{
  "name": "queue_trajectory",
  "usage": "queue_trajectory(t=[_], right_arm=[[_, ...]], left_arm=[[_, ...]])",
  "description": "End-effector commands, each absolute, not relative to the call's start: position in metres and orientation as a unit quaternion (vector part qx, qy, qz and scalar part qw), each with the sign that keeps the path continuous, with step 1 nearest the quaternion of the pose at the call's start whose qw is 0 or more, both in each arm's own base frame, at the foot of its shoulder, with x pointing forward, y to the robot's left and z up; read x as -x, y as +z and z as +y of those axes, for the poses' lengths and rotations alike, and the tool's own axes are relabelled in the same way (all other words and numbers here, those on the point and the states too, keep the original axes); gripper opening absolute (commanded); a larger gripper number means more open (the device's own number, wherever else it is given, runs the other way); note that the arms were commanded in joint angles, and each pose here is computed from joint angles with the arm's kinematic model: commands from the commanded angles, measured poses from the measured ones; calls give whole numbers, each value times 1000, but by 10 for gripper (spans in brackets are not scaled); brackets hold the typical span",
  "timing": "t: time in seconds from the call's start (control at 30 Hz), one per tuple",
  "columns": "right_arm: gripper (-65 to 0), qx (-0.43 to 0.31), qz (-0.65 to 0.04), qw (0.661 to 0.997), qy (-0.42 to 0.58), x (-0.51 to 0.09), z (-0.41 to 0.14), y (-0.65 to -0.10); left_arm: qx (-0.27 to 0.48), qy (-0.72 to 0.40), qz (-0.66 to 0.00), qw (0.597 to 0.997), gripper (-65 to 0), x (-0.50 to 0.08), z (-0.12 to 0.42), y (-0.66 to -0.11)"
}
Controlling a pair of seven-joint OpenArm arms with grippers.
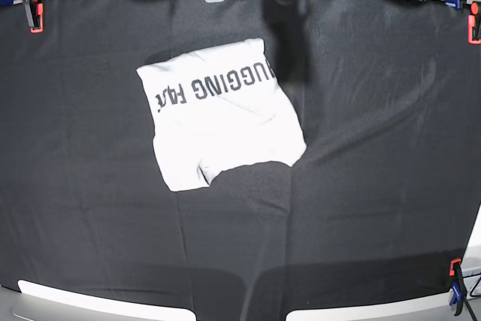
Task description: Layout the t-shirt on the table in an organized manner, then fold the t-shirt properly
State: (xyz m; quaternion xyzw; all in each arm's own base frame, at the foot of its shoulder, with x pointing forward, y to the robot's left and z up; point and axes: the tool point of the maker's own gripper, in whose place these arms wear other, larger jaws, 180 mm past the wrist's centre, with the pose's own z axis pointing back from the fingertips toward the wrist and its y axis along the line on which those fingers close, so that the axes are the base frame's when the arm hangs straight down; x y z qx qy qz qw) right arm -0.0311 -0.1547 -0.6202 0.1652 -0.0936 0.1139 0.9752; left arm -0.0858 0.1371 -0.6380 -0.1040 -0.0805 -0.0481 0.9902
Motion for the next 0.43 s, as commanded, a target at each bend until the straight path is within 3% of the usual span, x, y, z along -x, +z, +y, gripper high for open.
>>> queue_trajectory(t=[0.0, 0.4], right_arm=[[-347, -156, -95, 977, 111, 31, -159, -623], [-347, -137, -90, 981, 105, 33, -159, -629]], left_arm=[[100, -49, -85, 990, -413, 87, 142, -637], [102, -53, -113, 987, -413, 64, 140, -636]])
